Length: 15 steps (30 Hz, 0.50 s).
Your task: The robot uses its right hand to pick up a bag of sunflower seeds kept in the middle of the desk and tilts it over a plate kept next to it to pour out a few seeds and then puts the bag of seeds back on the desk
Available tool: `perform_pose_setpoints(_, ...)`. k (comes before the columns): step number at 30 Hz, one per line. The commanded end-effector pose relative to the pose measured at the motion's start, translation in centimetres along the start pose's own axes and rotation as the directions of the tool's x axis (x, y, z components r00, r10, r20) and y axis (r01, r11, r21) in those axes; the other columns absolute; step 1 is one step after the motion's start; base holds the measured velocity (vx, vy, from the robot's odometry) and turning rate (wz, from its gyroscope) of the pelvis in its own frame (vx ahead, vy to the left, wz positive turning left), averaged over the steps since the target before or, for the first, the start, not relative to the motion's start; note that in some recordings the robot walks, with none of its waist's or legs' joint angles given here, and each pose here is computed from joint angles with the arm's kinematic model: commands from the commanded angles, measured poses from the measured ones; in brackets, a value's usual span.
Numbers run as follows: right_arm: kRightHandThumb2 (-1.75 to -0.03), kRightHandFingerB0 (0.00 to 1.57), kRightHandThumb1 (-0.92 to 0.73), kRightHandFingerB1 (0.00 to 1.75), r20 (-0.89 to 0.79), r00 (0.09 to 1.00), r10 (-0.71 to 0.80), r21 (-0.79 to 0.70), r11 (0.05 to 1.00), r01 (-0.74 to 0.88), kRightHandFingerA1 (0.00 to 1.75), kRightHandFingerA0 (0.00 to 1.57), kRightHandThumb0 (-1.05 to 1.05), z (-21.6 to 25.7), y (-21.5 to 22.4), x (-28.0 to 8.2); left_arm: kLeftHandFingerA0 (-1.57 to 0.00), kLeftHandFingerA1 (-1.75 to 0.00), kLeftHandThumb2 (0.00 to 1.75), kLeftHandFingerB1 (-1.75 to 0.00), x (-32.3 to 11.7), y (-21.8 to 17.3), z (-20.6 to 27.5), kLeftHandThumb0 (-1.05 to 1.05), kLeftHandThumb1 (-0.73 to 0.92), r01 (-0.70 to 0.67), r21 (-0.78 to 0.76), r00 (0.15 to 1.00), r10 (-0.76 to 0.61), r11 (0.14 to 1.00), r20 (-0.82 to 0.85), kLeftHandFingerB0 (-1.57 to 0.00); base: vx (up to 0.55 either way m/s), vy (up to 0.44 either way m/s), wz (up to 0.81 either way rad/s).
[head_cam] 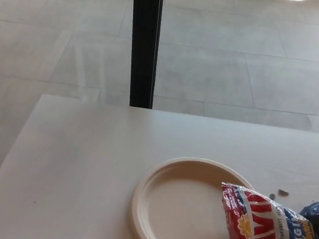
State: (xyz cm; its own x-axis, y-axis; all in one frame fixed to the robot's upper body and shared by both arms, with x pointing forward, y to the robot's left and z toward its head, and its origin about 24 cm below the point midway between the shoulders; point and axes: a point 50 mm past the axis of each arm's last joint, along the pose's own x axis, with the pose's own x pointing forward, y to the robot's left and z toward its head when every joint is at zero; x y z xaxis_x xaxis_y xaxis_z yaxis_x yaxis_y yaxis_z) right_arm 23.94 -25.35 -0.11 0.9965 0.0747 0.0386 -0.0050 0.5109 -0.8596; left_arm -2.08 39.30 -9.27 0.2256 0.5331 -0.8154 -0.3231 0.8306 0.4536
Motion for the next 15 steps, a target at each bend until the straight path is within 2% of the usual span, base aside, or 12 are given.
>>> perform_pose_setpoints(1,-1.25,0.86,-0.47,1.63,-0.212,0.977,0.016,0.054,0.999,-0.005,1.75,1.01,-0.27,-1.3,0.9,-0.6,-0.67,-0.74,0.61,-0.53,0.0,0.1,-0.2,-0.67,0.69,-0.015,-0.018,1.000,0.015,1.000,-0.010,-0.61,0.00,0.000,0.00)
perform_pose_setpoints(8,-1.19,0.78,-0.53,1.70,-0.184,0.983,0.002,0.036,0.999,0.005,1.75,1.00,-0.28,-0.1,0.2,0.3,-0.64,-0.67,0.61,-0.49,-0.1,0.2,-0.3,-0.69,0.69,-0.020,0.003,1.000,0.020,1.000,-0.014,-0.57,0.00,0.000,0.00)
perform_pose_setpoints(10,-1.26,0.80,-0.48,1.72,-0.166,0.986,-0.005,0.061,0.998,0.015,1.75,1.02,-0.25,0.2,0.0,0.6,-0.65,-0.70,0.61,-0.50,-0.1,0.3,-0.1,-0.69,0.70,-0.021,0.008,1.000,0.022,1.000,-0.005,-0.58,0.00,0.000,0.00)
perform_pose_setpoints(14,-1.21,0.82,-0.52,1.68,-0.116,0.993,-0.003,0.040,0.999,0.008,1.75,1.00,-0.27,1.0,-1.1,1.6,-0.67,-0.71,0.61,-0.53,-0.1,0.5,0.0,-0.66,0.69,-0.020,-0.032,1.000,0.020,0.999,-0.002,-0.59,0.00,0.000,0.00)
perform_pose_setpoints(15,-1.26,0.84,-0.48,1.66,-0.111,0.994,0.004,0.053,0.999,0.002,1.75,1.01,-0.25,1.2,-1.4,1.9,-0.67,-0.70,0.61,-0.51,-0.1,0.6,0.1,-0.67,0.70,-0.024,-0.011,1.000,0.024,1.000,0.001,-0.58,0.00,0.000,0.00)
